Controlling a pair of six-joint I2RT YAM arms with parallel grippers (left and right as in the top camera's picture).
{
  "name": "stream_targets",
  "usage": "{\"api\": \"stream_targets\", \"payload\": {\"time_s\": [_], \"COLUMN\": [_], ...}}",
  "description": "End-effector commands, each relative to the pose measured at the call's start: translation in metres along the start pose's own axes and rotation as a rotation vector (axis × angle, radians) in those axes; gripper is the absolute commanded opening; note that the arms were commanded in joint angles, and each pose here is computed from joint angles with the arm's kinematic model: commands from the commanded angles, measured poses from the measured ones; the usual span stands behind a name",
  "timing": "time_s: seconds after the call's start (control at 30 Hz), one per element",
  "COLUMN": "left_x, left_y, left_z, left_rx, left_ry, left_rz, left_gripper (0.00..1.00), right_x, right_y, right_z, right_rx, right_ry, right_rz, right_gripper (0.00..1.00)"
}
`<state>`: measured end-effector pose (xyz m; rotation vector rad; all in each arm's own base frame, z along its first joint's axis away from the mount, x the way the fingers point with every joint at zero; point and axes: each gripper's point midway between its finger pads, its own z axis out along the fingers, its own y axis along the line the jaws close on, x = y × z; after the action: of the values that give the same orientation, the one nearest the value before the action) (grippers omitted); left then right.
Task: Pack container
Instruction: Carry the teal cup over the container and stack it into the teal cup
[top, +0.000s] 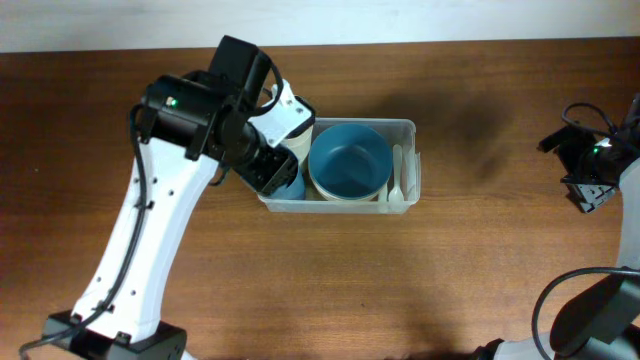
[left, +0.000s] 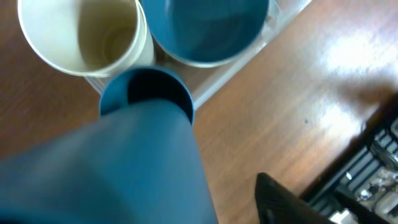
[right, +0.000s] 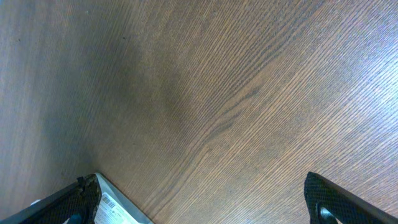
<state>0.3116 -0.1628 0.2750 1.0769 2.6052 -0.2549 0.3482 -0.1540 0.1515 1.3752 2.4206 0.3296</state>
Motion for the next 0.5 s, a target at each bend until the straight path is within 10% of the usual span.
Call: {"api": "stream_targets", "payload": {"time_s": [0.0, 0.47], "left_x": [-0.0069, -0.0140], "left_y": [0.0024, 0.0052], "left_z": [0.0008, 0.0005], "left_rx": [-0.009, -0.020], "left_ry": [-0.026, -0.055], "left_rz": [0.014, 0.018], "left_gripper": [0.62, 0.02], "right_x": [-0.0050, -0.0050], "right_y": [0.0051, 0.0051], "right_z": [-0.0122, -0.0122], "right_rx": [-0.021, -0.021], "right_ry": [-0.033, -0.033], "right_rz": [0.002, 0.003], "right_gripper": [0.99, 0.99]}}
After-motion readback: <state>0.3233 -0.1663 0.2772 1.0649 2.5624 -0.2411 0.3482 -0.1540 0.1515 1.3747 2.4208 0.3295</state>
